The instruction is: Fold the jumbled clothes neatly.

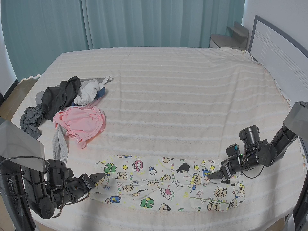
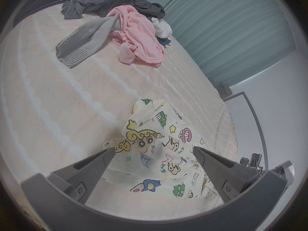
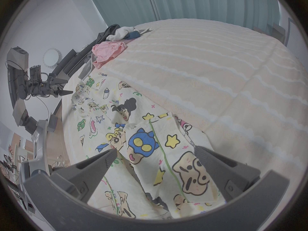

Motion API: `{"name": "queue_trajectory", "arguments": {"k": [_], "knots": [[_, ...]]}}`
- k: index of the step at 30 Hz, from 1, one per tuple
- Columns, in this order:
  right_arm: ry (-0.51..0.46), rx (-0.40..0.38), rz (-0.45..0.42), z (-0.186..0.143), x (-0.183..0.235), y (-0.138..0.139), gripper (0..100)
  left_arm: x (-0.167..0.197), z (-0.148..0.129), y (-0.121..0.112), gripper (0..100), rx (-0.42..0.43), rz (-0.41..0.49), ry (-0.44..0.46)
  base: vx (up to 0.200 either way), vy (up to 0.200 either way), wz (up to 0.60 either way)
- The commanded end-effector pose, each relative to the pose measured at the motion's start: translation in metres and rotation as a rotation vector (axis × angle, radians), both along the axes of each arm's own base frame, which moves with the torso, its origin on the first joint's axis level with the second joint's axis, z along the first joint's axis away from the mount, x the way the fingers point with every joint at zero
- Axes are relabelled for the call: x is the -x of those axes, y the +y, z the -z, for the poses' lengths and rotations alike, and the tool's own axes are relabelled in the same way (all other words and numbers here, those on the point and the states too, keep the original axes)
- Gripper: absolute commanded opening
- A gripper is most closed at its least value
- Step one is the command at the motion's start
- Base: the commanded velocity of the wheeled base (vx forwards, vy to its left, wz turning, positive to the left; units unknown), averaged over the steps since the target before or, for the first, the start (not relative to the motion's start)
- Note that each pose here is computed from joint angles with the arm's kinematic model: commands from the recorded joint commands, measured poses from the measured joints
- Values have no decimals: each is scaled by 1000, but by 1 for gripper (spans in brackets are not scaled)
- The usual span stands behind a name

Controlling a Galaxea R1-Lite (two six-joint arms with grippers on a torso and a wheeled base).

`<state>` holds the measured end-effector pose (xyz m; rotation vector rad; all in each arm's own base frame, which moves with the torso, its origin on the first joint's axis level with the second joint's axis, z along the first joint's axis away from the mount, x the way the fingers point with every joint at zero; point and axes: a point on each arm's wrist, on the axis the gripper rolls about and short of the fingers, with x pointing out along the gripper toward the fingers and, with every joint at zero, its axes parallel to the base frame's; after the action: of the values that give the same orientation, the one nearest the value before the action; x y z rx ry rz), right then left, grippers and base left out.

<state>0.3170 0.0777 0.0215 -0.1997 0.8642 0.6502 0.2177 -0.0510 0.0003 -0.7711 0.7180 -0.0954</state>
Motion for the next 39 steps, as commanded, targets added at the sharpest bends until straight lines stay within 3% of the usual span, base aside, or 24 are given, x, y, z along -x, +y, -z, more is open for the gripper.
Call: {"name": "queue_trajectory", "arguments": {"k": [1, 22, 23, 31, 39], "knots": [[22, 6, -4, 8, 0, 1, 100, -1, -1, 0, 100, 4, 0, -14, 0, 0, 0], [15, 24, 31, 10, -5, -7, 100, -1, 1, -1, 100, 2, 4, -8, 0, 0, 0], [16, 25, 29, 11, -5, -7, 0, -1, 1, -1, 100, 2, 4, -8, 0, 0, 0], [28, 27, 22, 13, -1, -6, 0, -1, 1, -1, 100, 2, 4, -7, 0, 0, 0], [-27, 20, 16, -5, 6, -7, 0, -1, 1, -1, 100, 1, 3, -7, 0, 0, 0]]}}
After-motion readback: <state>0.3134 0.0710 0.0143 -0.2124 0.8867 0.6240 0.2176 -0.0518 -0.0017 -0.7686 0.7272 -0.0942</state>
